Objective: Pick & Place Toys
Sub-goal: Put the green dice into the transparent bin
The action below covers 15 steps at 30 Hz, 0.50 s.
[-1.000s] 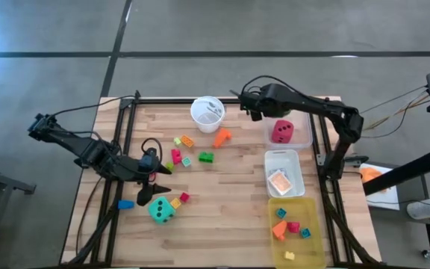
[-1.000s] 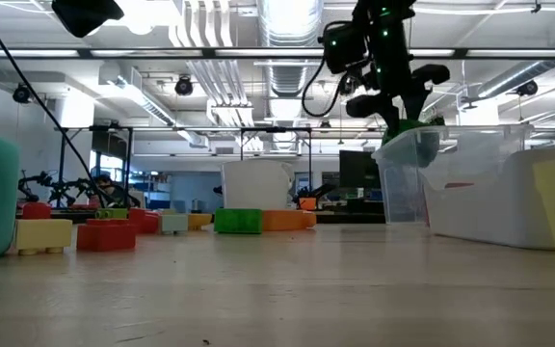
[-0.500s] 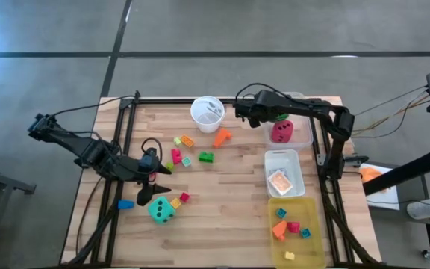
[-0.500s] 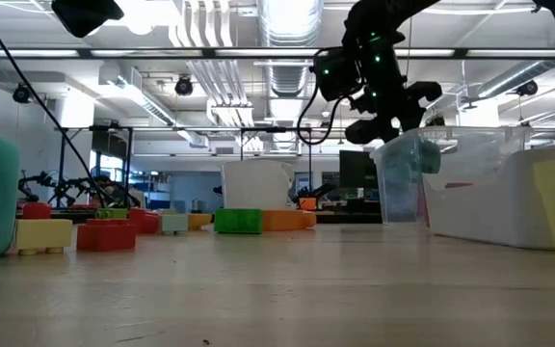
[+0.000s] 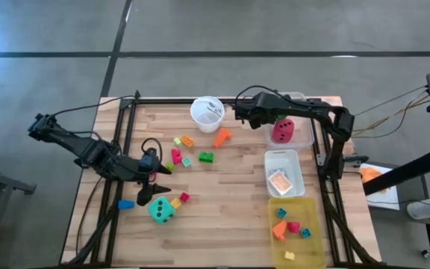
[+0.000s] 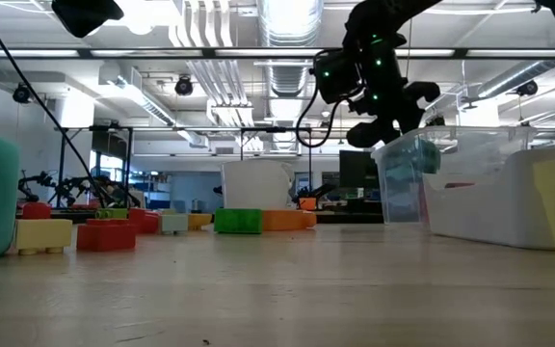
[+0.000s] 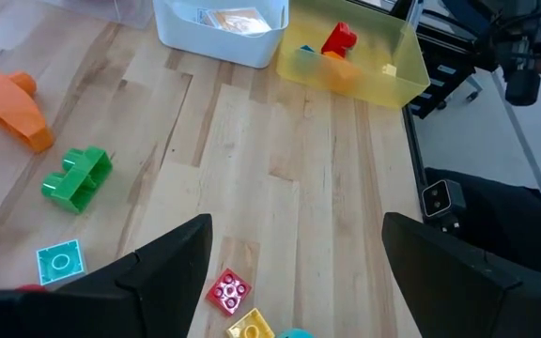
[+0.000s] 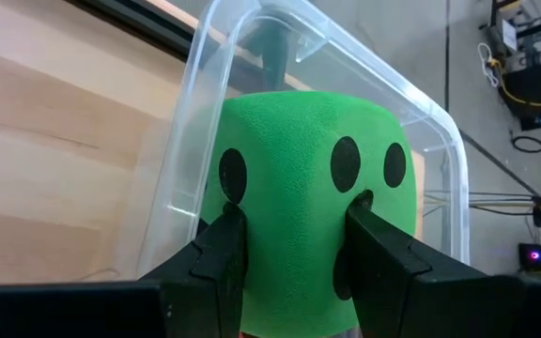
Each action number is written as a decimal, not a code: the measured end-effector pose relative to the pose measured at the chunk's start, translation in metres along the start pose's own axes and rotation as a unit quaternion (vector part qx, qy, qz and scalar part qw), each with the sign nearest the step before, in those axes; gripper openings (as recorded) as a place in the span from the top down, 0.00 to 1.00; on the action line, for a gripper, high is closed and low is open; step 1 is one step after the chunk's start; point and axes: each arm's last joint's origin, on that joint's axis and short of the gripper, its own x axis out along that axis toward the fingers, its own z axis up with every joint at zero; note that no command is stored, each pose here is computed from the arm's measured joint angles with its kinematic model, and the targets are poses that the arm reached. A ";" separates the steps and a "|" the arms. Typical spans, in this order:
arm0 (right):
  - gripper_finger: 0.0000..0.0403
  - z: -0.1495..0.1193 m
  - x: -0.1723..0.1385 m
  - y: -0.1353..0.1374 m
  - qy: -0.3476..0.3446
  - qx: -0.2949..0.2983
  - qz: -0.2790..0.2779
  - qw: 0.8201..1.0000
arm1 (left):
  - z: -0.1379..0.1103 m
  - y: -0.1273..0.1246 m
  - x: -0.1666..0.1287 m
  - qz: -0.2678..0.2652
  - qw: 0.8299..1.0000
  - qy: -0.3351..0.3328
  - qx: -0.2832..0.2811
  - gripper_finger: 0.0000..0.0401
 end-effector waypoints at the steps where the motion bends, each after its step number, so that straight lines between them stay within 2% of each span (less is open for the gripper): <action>1: 0.67 0.000 0.001 0.000 0.003 0.000 0.001 1.000 | 0.000 0.000 0.000 0.000 1.000 0.000 0.000 0.22; 15: 0.68 -0.007 0.004 0.001 0.031 -0.016 0.019 0.999 | 0.000 0.000 0.000 0.000 1.000 0.000 0.000 0.22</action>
